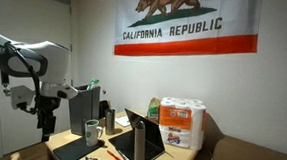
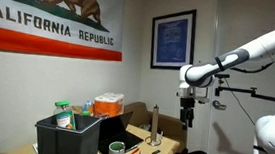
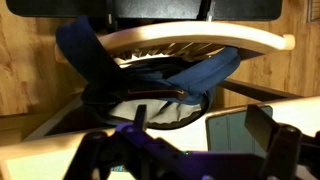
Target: Put the pen inside the mug cup
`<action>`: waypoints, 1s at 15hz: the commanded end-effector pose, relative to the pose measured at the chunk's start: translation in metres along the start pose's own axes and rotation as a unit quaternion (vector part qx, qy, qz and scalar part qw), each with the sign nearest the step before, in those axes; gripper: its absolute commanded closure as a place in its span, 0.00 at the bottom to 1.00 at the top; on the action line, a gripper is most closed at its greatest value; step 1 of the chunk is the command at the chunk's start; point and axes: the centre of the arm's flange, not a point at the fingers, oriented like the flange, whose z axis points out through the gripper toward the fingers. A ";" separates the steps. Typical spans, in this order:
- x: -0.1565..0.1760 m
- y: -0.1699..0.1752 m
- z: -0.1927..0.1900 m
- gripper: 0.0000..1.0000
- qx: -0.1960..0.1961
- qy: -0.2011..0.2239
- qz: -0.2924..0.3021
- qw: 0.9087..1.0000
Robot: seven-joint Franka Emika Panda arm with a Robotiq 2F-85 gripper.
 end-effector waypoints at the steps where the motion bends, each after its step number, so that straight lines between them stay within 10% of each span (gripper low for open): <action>1: 0.000 0.000 0.000 0.00 0.000 0.000 0.000 1.000; 6: 0.000 0.000 0.000 0.00 0.000 0.000 0.000 1.000; 15: 0.098 -0.051 0.000 0.00 0.001 0.098 0.028 0.995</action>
